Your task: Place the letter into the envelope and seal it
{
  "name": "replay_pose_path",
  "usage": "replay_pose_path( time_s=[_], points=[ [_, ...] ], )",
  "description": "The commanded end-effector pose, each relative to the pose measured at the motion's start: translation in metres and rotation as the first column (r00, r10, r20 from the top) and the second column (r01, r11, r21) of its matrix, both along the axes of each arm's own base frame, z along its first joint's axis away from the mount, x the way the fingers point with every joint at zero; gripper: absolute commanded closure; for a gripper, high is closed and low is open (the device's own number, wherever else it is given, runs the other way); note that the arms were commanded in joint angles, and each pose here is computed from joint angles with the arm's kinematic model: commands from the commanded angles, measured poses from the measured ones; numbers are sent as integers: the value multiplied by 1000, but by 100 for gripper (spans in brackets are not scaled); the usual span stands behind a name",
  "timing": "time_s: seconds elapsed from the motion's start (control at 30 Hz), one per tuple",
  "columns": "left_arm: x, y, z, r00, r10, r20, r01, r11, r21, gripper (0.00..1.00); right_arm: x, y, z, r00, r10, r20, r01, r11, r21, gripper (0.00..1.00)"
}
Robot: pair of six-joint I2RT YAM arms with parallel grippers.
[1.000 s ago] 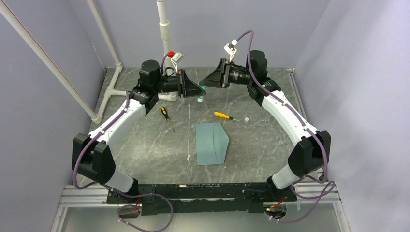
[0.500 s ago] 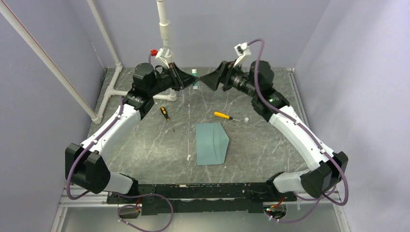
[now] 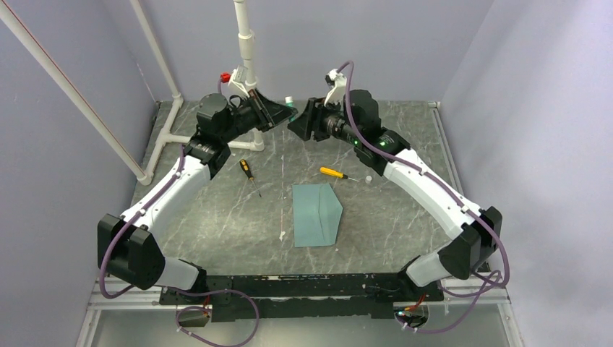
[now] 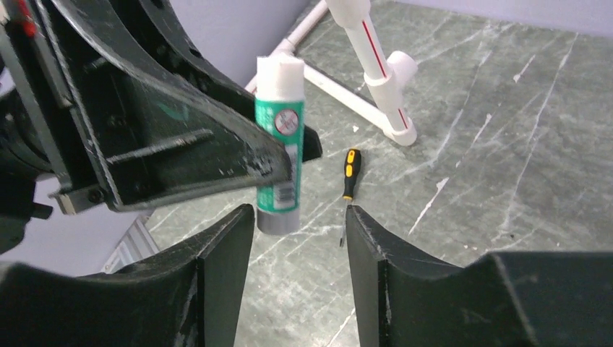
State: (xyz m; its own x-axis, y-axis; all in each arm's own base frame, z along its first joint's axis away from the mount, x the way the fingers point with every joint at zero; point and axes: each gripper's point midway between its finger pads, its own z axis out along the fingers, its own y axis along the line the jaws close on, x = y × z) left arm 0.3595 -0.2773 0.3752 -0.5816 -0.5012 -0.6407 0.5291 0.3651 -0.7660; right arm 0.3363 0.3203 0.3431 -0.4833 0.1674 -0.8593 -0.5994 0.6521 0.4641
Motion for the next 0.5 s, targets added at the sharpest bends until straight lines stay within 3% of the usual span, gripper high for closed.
replay_pose_path(
  time_s=[0.0,0.17,0.3,0.4,0.47],
  points=[
    [-8,3,41,996,-6,88,12,998,-69,97,6,9,51,996,13,88,-20,997,80,48],
    [-11,3,46,995,-14,97,23,996,-90,98,10,17,51,997,39,73,-44,997,70,61],
    [-14,4,51,994,-21,103,32,994,-102,97,9,20,48,995,65,70,-69,996,58,81],
    [-16,5,51,994,-38,99,48,994,-95,79,8,16,47,992,87,96,-91,995,35,98],
    [-18,7,49,994,-47,100,55,995,-86,68,4,12,47,983,128,130,-132,991,22,100]
  ],
)
